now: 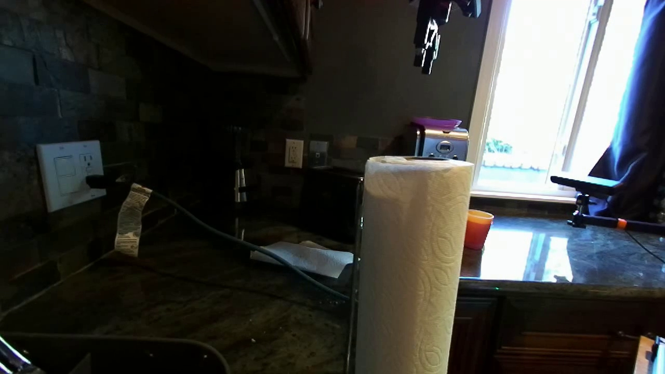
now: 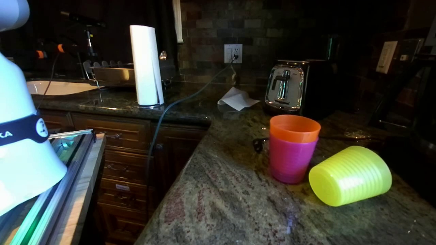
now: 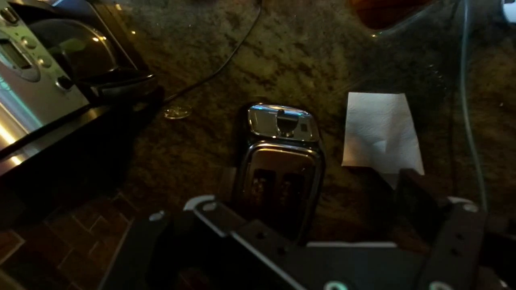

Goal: Put the purple plate on top of the toaster

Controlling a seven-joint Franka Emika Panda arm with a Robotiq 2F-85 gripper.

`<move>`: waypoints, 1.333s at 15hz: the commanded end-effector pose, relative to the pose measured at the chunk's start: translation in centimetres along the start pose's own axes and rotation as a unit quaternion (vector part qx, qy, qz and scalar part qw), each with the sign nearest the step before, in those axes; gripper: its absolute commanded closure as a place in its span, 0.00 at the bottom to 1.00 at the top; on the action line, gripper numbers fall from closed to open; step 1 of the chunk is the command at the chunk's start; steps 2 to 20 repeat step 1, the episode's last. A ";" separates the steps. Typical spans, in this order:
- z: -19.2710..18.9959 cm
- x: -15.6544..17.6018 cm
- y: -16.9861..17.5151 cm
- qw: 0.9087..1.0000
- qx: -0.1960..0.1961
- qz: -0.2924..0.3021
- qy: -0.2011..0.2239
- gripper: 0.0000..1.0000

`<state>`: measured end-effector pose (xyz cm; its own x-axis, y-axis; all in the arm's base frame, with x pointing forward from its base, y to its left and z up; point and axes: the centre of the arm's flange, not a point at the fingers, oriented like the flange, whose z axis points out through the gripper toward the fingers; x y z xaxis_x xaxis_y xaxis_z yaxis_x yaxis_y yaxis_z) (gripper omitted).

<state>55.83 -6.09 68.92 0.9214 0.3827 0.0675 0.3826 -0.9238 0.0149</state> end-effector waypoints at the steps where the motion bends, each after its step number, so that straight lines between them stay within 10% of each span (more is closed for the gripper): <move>1: 0.2 -0.3 -0.2 1.000 0.003 -0.001 -0.002 0.00; 20: 0.2 -0.3 -0.2 1.000 0.003 -0.001 -0.002 0.00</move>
